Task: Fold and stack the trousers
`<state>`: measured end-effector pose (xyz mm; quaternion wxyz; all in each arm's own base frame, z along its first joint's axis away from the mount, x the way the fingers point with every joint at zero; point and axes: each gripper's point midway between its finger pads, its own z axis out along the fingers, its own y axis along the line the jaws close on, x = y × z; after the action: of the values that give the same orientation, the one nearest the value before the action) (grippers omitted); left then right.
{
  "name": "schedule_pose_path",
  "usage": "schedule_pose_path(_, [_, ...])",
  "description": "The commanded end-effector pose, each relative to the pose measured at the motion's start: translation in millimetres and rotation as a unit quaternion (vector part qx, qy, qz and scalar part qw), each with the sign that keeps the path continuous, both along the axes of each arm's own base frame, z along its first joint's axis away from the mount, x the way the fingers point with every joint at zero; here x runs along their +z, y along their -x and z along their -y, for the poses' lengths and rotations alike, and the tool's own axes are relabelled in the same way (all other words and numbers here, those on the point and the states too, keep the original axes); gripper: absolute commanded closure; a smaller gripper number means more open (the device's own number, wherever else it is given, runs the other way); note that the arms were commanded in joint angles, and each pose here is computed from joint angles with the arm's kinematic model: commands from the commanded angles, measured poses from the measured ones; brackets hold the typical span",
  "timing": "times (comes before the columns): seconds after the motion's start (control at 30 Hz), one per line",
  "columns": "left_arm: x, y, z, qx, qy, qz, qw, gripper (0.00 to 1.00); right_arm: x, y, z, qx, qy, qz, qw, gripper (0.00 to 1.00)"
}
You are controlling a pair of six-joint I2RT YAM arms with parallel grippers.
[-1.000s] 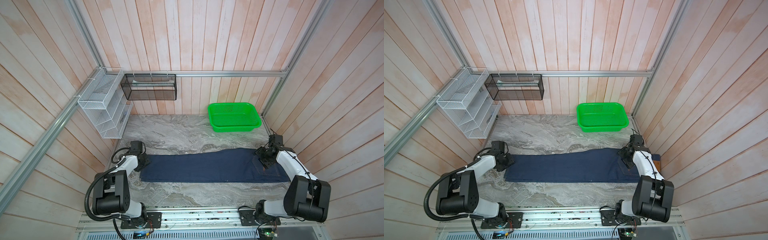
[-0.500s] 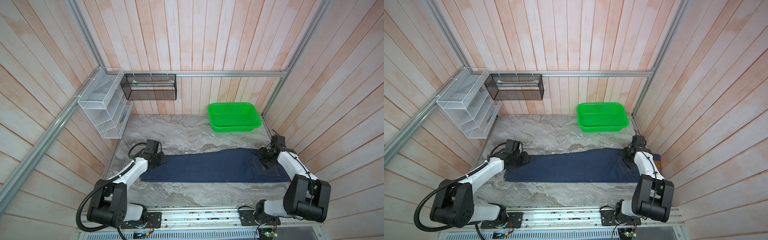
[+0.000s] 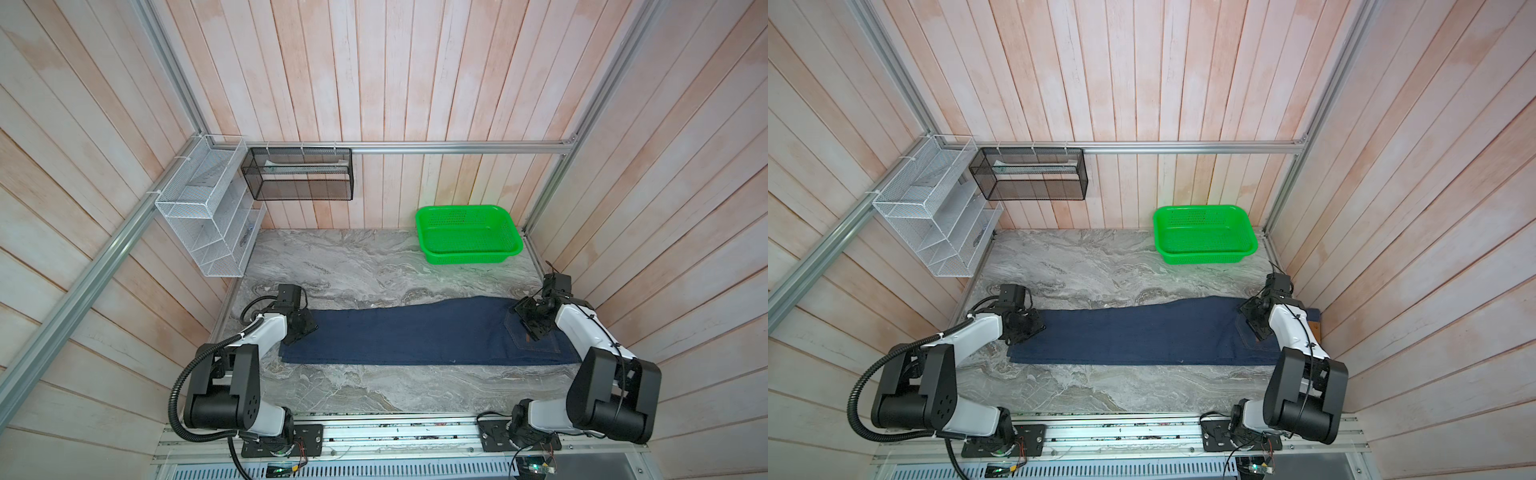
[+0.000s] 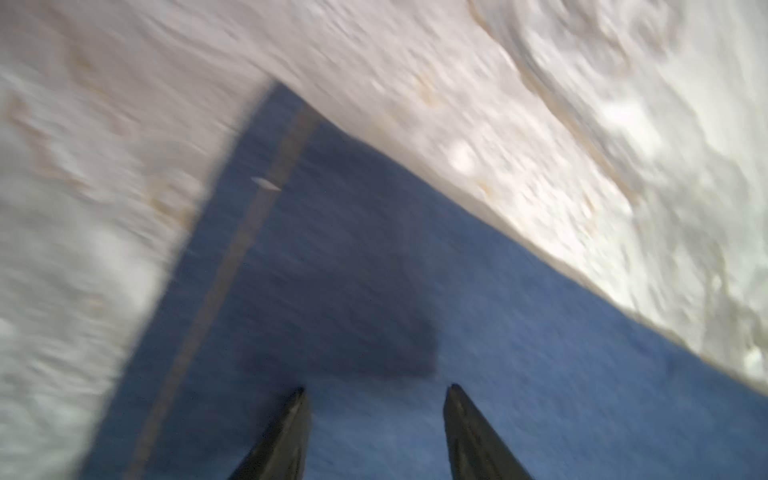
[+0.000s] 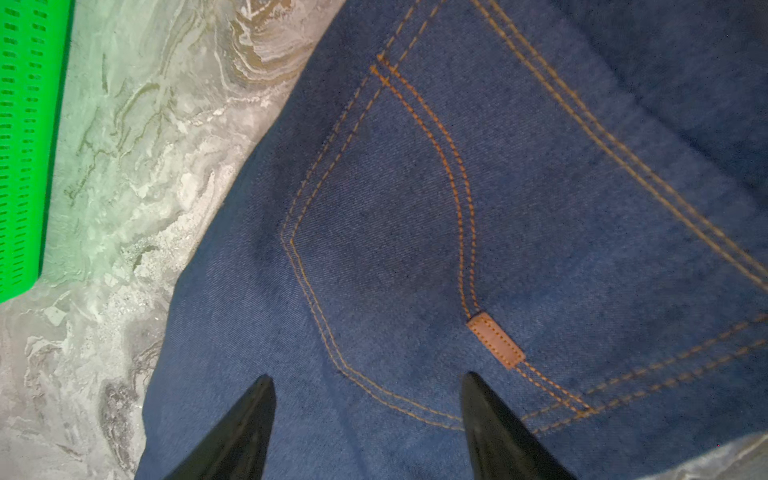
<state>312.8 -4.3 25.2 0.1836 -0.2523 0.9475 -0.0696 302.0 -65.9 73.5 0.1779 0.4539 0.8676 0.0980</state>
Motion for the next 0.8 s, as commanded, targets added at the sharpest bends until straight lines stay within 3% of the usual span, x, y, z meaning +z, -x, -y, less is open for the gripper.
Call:
schedule_pose_path(0.0, [-19.5, 15.2, -31.7, 0.001, -0.047, -0.054, 0.997, 0.44, -10.0, 5.9, 4.8, -0.012, -0.013, -0.01, 1.0, 0.28])
schedule_pose_path(0.3, [-18.5, 0.2, -56.5, 0.009, -0.055, -0.054, 0.997, 0.44, -22.5, 15.8, 17.3, -0.024, -0.01, -0.029, 0.999, 0.28])
schedule_pose_path(0.57, [-16.8, 0.2, -98.3, 0.067, -0.046, -0.048, 0.996, 0.44, -51.1, 26.3, 8.5, -0.026, -0.047, -0.058, 0.997, 0.28])
schedule_pose_path(0.77, [-8.5, -4.7, -105.3, 0.075, -0.038, -0.029, 0.996, 0.44, -72.8, 37.2, 4.4, -0.025, -0.057, -0.094, 0.994, 0.29])
